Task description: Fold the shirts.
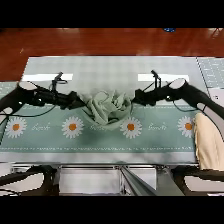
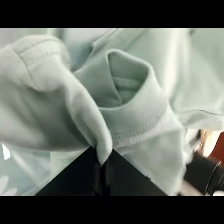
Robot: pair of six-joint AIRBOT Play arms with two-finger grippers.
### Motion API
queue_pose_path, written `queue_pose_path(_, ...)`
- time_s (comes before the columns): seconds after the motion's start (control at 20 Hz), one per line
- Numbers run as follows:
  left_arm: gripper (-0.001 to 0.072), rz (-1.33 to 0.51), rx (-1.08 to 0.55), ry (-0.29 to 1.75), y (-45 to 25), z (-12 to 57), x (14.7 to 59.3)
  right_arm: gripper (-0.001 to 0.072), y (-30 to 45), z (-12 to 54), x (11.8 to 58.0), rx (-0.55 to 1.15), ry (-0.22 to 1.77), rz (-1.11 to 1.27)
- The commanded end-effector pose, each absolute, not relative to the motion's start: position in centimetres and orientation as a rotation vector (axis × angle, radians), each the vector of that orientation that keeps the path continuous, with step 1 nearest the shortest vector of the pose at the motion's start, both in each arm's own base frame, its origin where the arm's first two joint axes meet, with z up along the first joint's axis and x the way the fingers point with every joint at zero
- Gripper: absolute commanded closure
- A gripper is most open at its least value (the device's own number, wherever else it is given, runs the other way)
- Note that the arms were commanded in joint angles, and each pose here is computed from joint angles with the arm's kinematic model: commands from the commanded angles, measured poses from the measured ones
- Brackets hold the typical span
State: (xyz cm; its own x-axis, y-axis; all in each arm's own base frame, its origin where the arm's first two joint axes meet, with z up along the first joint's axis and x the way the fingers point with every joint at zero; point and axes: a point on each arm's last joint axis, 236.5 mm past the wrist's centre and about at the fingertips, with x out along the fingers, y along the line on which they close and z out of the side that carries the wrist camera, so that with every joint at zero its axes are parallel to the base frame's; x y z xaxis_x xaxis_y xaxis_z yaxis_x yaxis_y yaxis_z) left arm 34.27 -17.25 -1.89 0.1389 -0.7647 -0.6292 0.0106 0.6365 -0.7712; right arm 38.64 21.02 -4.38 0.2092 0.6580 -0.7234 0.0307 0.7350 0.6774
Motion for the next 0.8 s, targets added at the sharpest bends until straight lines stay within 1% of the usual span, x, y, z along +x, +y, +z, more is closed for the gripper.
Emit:
queue_pose_path(0.0, 0.0691, -0.575, -0.723, 1.094, -13.1, 5.9, 39.2, 0.0679, 18.8, 6.2, 43.6, 0.548, 1.089, 0.562)
queue_pose_path(0.1, 0.0691, -0.522, -0.703, 0.885, -9.9, 13.6, 41.9, 0.0679, 15.6, 15.8, 46.1, 0.458, 0.875, 0.535)
queue_pose_path(0.15, 0.0691, -0.508, -0.676, 0.776, -8.6, 18.0, 42.5, 0.0679, 14.2, 20.7, 46.3, 0.401, 0.776, 0.520)
queue_pose_path(0.2, 0.0691, -0.507, -0.638, 0.678, -7.8, 22.4, 42.4, 0.0679, 13.2, 25.0, 45.8, 0.346, 0.692, 0.510)
queue_pose_path(0.3, 0.0692, -0.523, -0.543, 0.509, -7.4, 30.0, 41.0, 0.0679, 12.0, 33.1, 43.3, 0.229, 0.519, 0.487)
queue_pose_path(0.4, 0.0691, -0.535, -0.452, 0.379, -7.8, 36.0, 38.7, 0.0679, 11.3, 39.7, 39.1, 0.152, 0.365, 0.476)
queue_pose_path(0.5, 0.0692, -0.518, -0.377, 0.290, -8.1, 40.3, 35.8, 0.0679, 10.3, 44.3, 34.4, 0.086, 0.238, 0.440)
queue_pose_path(0.65, 0.0691, -0.539, -0.247, 0.193, -9.7, 45.0, 30.0, 0.0679, 9.0, 48.1, 27.3, 0.000, 0.116, 0.390)
queue_pose_path(0.75, 0.0692, -0.574, -0.178, 0.184, -11.3, 46.0, 26.1, 0.0679, 8.7, 49.0, 23.1, -0.035, 0.085, 0.377)
